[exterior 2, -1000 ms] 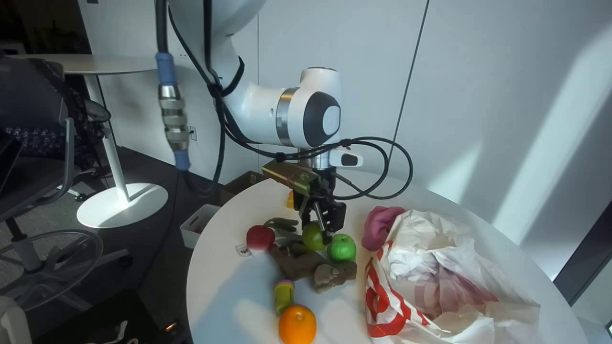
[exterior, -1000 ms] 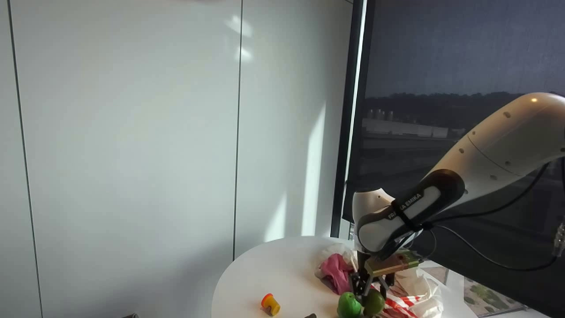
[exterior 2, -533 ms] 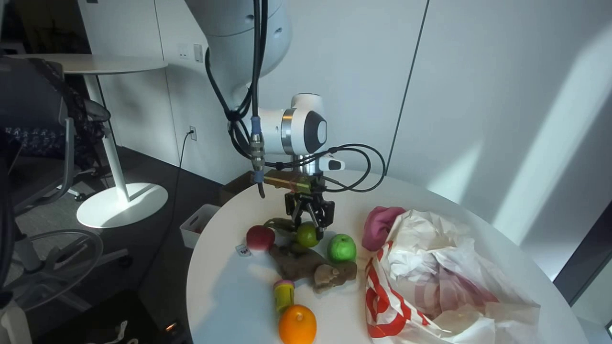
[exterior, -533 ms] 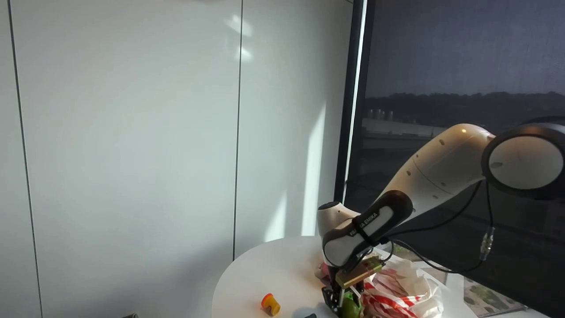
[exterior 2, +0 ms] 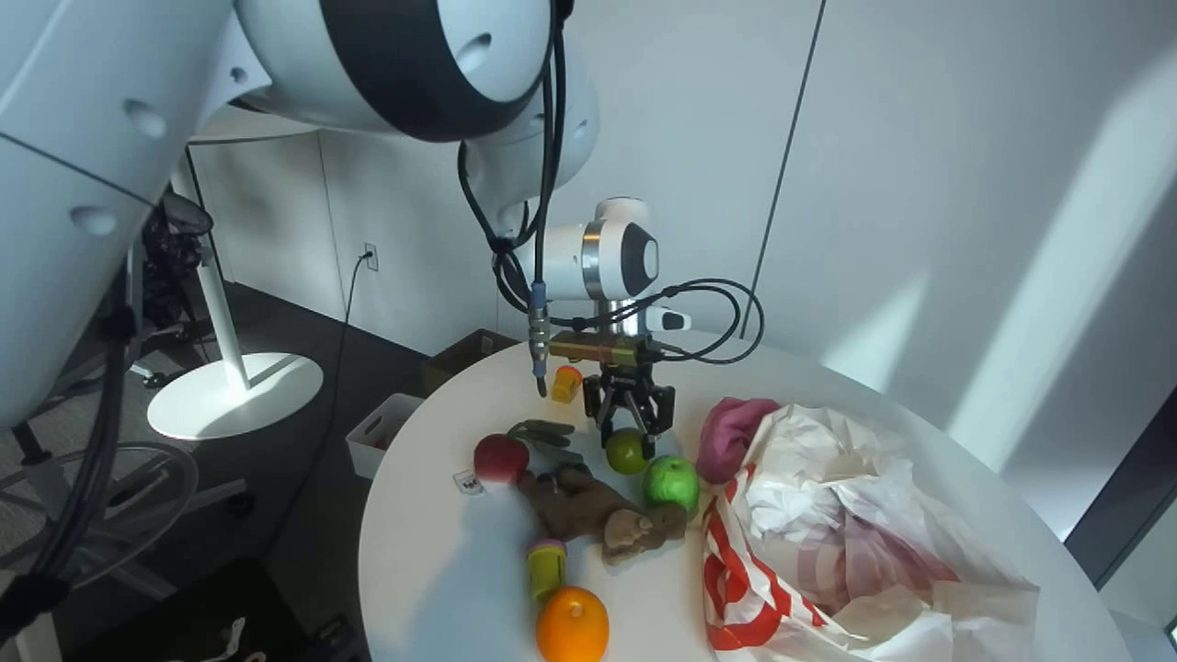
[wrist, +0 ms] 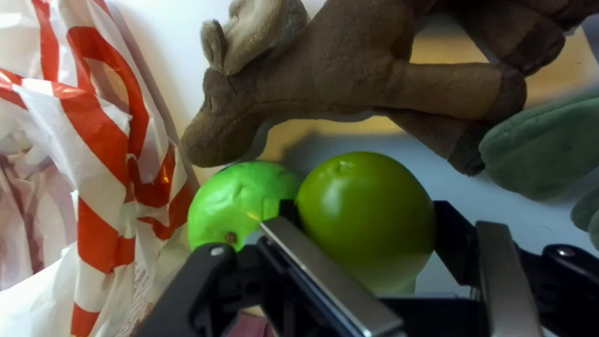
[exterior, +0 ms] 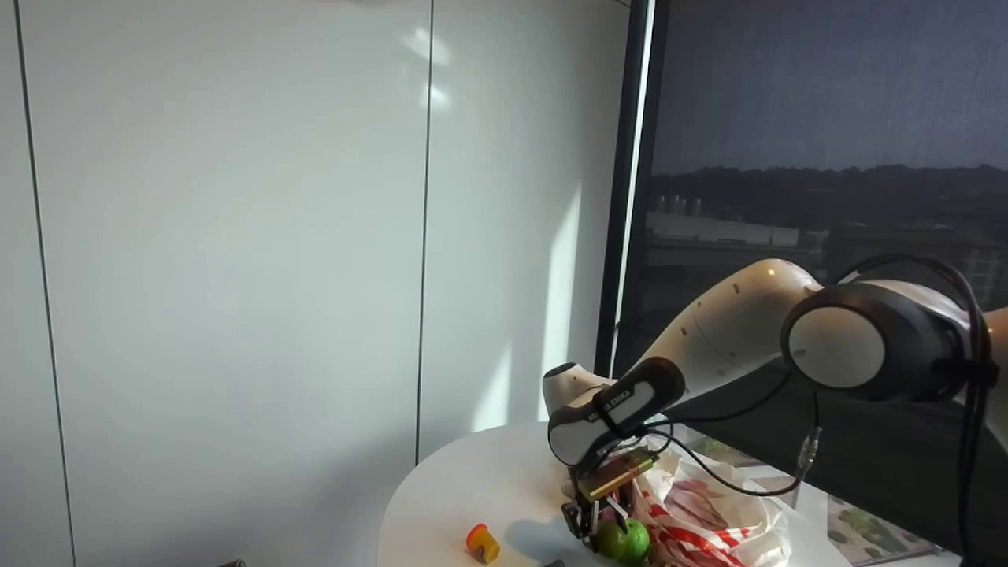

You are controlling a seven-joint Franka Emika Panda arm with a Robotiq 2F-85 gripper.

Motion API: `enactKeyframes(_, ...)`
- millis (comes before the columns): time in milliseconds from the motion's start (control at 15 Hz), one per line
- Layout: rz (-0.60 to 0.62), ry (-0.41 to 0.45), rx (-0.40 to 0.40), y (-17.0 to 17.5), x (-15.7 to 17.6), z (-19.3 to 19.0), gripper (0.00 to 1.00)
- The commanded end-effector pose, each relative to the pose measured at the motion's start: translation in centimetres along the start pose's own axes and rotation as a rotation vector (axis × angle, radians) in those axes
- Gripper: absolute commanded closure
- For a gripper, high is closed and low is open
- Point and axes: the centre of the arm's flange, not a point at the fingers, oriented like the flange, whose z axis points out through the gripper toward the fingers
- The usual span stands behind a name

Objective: Empty the plastic bag

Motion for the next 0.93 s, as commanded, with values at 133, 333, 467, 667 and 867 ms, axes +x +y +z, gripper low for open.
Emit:
enactKeyframes(133,-0.006,-0.034,-0.015,-0.9,5.2,3.1,0.52)
enactKeyframes(333,-0.014,-0.04,-0.023,-0.7,5.0,2.2,0.08)
enactKeyframes(467,-0.018,-0.027,-0.031,-0.3,4.0,0.7,0.03)
enactKeyframes(667,-0.003,-0.02,-0.023,0.6,2.3,-2.5,0.0)
enactKeyframes(867,0.048,-0.061,-0.024,2.5,0.1,-5.8,0.0)
